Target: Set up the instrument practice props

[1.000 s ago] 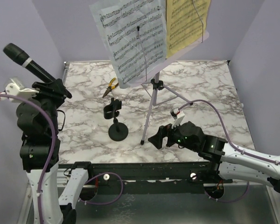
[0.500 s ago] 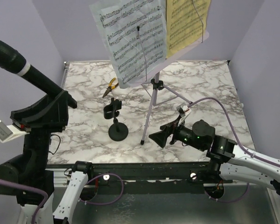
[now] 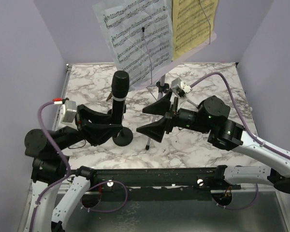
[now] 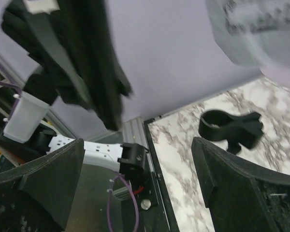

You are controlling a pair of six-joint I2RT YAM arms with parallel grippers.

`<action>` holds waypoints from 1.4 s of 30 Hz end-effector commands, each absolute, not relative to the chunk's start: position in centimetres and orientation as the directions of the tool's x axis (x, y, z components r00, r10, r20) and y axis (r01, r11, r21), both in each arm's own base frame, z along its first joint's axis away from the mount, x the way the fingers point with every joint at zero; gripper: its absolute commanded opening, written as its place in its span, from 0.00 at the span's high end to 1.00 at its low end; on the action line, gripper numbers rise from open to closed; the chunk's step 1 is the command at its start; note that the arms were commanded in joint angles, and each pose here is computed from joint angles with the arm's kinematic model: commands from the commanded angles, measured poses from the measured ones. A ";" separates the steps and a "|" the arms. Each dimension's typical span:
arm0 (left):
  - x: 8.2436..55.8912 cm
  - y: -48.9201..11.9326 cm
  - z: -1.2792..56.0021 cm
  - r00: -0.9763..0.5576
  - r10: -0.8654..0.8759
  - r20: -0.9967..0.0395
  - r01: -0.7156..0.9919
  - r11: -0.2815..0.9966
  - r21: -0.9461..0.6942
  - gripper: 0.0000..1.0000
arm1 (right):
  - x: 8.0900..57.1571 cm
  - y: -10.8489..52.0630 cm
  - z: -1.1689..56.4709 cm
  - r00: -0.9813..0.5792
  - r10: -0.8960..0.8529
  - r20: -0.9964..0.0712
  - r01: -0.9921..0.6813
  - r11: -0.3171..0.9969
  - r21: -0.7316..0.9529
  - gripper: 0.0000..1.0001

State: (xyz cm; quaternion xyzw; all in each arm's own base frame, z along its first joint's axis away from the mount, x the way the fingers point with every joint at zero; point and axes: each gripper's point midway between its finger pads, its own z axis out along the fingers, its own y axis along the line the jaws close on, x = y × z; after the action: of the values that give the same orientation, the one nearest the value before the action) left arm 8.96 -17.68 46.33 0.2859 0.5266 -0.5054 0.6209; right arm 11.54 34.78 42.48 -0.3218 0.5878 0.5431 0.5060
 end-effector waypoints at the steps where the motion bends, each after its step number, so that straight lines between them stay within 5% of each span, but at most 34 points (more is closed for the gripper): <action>1: 8.9 -18.4 43.6 -0.184 -0.275 -0.944 0.927 0.271 -0.259 1.00 | 9.7 38.5 44.2 -0.239 0.144 -0.960 -0.966 0.071 0.251 0.00; 10: 9.8 -18.1 40.4 -0.258 -0.190 -0.947 0.880 0.358 -0.312 1.00 | 13.9 41.6 48.1 -0.188 0.317 -0.930 -0.786 0.519 0.336 0.00; 14: 9.2 -18.2 39.3 -0.261 -0.148 -0.954 0.891 0.343 -0.297 1.00 | 13.8 42.8 48.3 -0.114 0.299 -0.948 -0.733 0.619 0.283 0.00; 19: 8.6 -18.1 38.3 -0.244 -0.114 -0.963 0.902 0.337 -0.269 1.00 | 14.0 42.3 48.0 -0.107 0.349 -0.931 -0.673 0.664 0.326 0.13; 23: 8.2 -18.2 37.8 -0.242 -0.095 -0.966 0.912 0.316 -0.260 1.00 | 14.4 40.9 47.7 -0.103 0.401 -0.910 -0.643 0.671 0.369 0.34; 25: 7.9 -18.3 37.6 -0.241 -0.086 -0.967 0.917 0.305 -0.256 1.00 | 14.6 40.5 47.4 -0.097 0.408 -0.908 -0.639 0.674 0.372 0.53; 27: 7.7 -18.4 37.4 -0.251 -0.076 -0.965 0.920 0.291 -0.262 1.00 | 14.5 40.3 47.2 -0.083 0.403 -0.912 -0.647 0.674 0.357 0.89; 28: 7.8 -18.4 37.4 -0.259 -0.076 -0.963 0.917 0.293 -0.270 1.00 | 14.6 40.0 47.1 -0.067 0.392 -0.918 -0.648 0.683 0.338 0.99; 29: 8.0 -18.3 37.2 -0.274 -0.076 -0.959 0.908 0.308 -0.284 0.92 | 14.7 39.6 46.9 -0.052 0.380 -0.923 -0.642 0.696 0.323 1.00; 32: 8.4 -17.9 36.6 -0.304 -0.069 -0.950 0.882 0.356 -0.308 0.31 | 15.3 37.8 46.0 -0.027 0.340 -0.940 -0.609 0.740 0.285 1.00; 34: 9.0 -17.3 36.0 -0.312 -0.083 -0.947 0.850 0.421 -0.317 0.13 | 15.3 36.6 45.2 -0.032 0.314 -0.949 -0.600 0.753 0.269 1.00; 42: 14.6 -11.8 34.0 -0.392 -0.299 -0.870 0.434 0.774 -0.461 0.09 | 14.0 32.5 40.0 -0.159 0.249 -0.955 -0.619 0.728 0.293 1.00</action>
State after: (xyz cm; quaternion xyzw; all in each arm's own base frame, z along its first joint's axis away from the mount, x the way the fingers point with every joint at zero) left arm 10.51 -16.00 35.63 0.2264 0.6943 -0.4241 0.5356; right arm 14.30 34.42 42.88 -0.1326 0.6510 0.3509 0.6599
